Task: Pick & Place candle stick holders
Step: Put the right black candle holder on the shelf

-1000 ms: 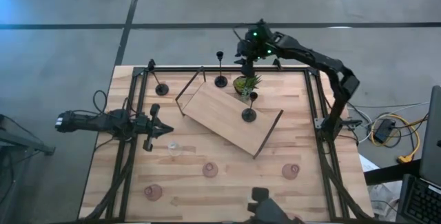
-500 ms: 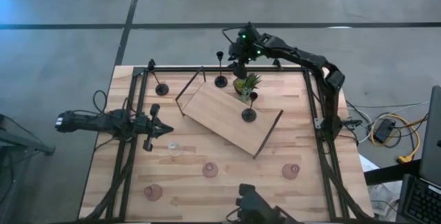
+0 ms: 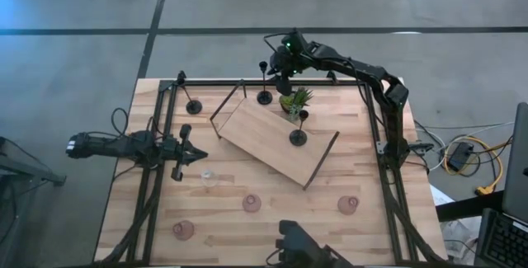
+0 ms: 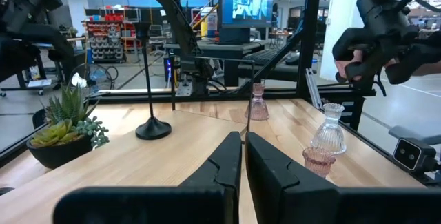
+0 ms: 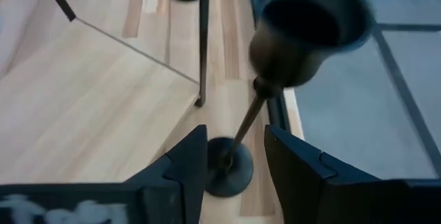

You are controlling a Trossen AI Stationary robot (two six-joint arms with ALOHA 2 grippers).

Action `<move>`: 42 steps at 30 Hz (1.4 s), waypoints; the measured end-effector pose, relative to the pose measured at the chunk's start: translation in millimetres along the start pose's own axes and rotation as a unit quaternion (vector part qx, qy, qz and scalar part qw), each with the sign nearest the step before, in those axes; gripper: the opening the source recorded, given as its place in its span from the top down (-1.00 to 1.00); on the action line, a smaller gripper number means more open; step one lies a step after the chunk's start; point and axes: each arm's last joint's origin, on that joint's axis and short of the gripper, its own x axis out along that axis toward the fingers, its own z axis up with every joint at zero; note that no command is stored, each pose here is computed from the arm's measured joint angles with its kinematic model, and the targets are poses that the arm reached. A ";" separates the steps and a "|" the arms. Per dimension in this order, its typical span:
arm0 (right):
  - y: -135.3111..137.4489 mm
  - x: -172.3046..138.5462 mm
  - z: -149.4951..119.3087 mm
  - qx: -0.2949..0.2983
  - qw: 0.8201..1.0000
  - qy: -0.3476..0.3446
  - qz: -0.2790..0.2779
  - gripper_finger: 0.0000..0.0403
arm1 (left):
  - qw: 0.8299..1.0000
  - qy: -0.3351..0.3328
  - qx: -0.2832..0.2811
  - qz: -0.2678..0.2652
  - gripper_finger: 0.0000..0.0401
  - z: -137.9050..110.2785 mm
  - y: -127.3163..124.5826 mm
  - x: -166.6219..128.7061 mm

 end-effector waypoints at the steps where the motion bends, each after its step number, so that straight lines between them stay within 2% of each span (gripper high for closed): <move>1: -0.1 0.0 0.9 -0.002 1.000 -0.006 0.003 0.33 | 1.000 0.000 0.000 0.000 0.87 0.0 0.0 0.0; 10: 2.0 2.0 9.7 -0.013 0.999 -0.039 -0.002 0.38 | 1.000 0.000 0.000 0.000 0.87 0.0 0.0 0.0; 18: 2.4 4.3 9.7 -0.009 0.999 -0.040 -0.002 0.39 | 1.000 0.000 0.000 0.000 0.87 0.0 0.0 0.0; 26: -0.6 24.7 -0.1 0.002 1.000 -0.030 0.000 0.38 | 1.000 0.000 0.000 0.000 0.87 0.0 0.0 0.0; 30: -1.3 28.3 -3.5 -0.004 1.000 -0.023 0.002 0.55 | 1.000 0.000 0.000 0.000 0.87 0.0 0.0 0.0; 34: -0.8 27.0 -3.8 -0.020 1.000 -0.019 0.003 0.89 | 1.000 0.000 0.000 0.000 0.87 0.0 0.0 0.0; 42: 3.5 -5.2 17.8 -0.054 0.998 0.007 0.015 0.94 | 1.000 0.000 0.000 0.000 0.87 0.0 0.0 0.0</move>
